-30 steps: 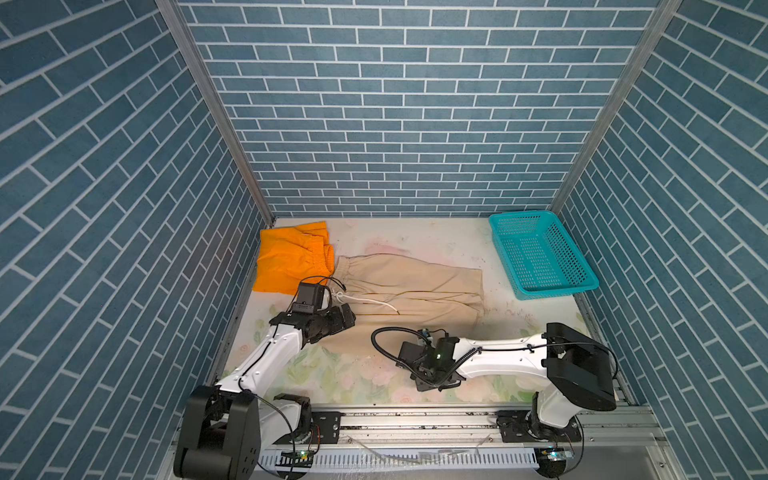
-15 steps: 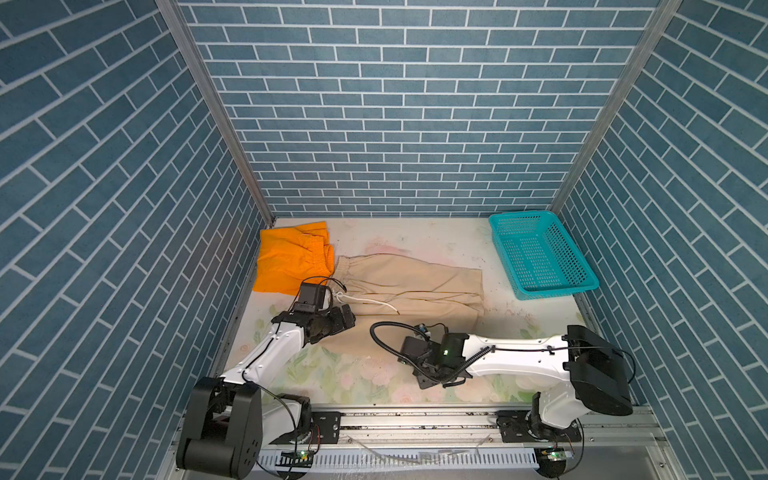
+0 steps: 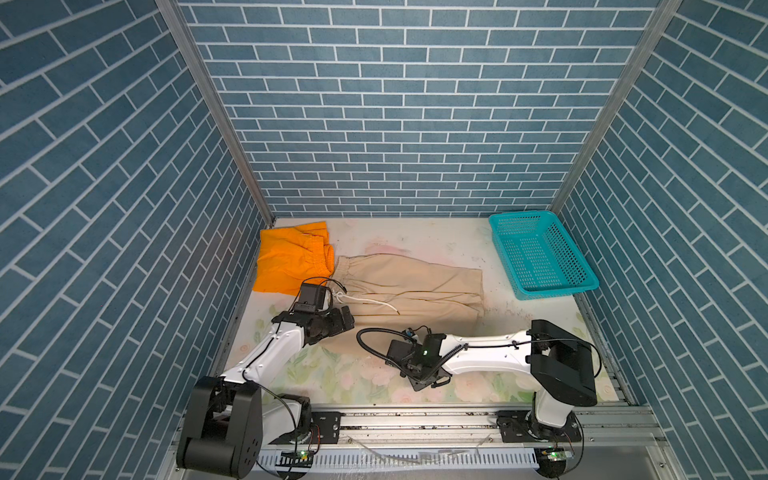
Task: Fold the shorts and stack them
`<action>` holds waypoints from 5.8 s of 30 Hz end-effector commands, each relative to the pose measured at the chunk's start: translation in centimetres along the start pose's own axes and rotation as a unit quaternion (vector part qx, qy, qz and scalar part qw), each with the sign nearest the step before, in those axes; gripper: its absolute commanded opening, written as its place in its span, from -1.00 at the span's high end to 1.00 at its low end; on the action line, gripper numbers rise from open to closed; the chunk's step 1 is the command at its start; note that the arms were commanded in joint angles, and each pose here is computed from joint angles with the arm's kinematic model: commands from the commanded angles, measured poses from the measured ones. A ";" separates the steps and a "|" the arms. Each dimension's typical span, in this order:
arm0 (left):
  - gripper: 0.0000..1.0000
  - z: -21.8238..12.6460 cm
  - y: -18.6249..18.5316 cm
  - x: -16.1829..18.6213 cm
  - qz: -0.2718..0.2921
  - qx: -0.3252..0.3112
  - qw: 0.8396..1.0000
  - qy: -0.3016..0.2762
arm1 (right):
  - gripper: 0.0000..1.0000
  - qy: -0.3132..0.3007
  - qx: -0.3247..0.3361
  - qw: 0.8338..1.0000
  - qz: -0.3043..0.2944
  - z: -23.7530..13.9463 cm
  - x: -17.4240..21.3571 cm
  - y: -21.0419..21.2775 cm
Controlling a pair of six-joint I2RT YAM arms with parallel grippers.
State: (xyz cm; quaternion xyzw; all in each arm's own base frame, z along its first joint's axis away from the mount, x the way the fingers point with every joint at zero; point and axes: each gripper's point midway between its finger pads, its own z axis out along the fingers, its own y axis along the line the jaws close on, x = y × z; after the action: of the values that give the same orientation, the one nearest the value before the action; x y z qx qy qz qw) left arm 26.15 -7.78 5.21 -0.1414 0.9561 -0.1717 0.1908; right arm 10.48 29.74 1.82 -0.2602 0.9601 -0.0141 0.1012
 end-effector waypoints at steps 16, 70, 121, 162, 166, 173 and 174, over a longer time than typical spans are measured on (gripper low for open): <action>-0.99 0.4 1.5 0.1 0.010 -0.036 0.999 0.008 | 1.00 0.050 0.226 0.973 0.014 -9.3 4.6 -14.2; -0.08 11.1 -4.0 -20.5 0.187 -0.074 0.979 0.023 | -0.10 -0.132 -0.138 0.916 0.354 2.1 -9.1 -23.4; -0.98 -2.7 5.4 -6.8 -0.119 -0.060 0.990 -0.048 | -0.10 -0.071 -0.202 0.915 0.342 -2.3 3.7 -13.2; 1.00 1.7 7.1 -4.2 -0.136 -0.013 0.990 0.018 | 1.00 -0.115 -0.153 0.924 0.331 -2.9 2.8 -13.7; 1.00 -0.7 4.7 -4.2 -0.134 0.018 0.990 0.039 | 1.00 -0.115 -0.104 0.938 0.311 -5.4 2.9 -15.5; 1.00 -8.3 1.9 -2.8 -0.071 0.006 0.991 0.109 | 1.00 -0.139 -0.062 0.947 0.282 -10.1 2.9 -18.2; 1.00 -9.1 1.7 -2.6 -0.061 0.002 0.991 0.117 | 1.00 -0.140 -0.059 0.948 0.279 -10.6 2.9 -18.6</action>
State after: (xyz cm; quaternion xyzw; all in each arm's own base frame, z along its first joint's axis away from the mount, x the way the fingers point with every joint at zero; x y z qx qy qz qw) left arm 29.26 -2.00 12.61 -0.2093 0.9416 -0.2118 0.1572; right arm 15.90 15.02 12.98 0.0337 0.9586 0.1743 0.2226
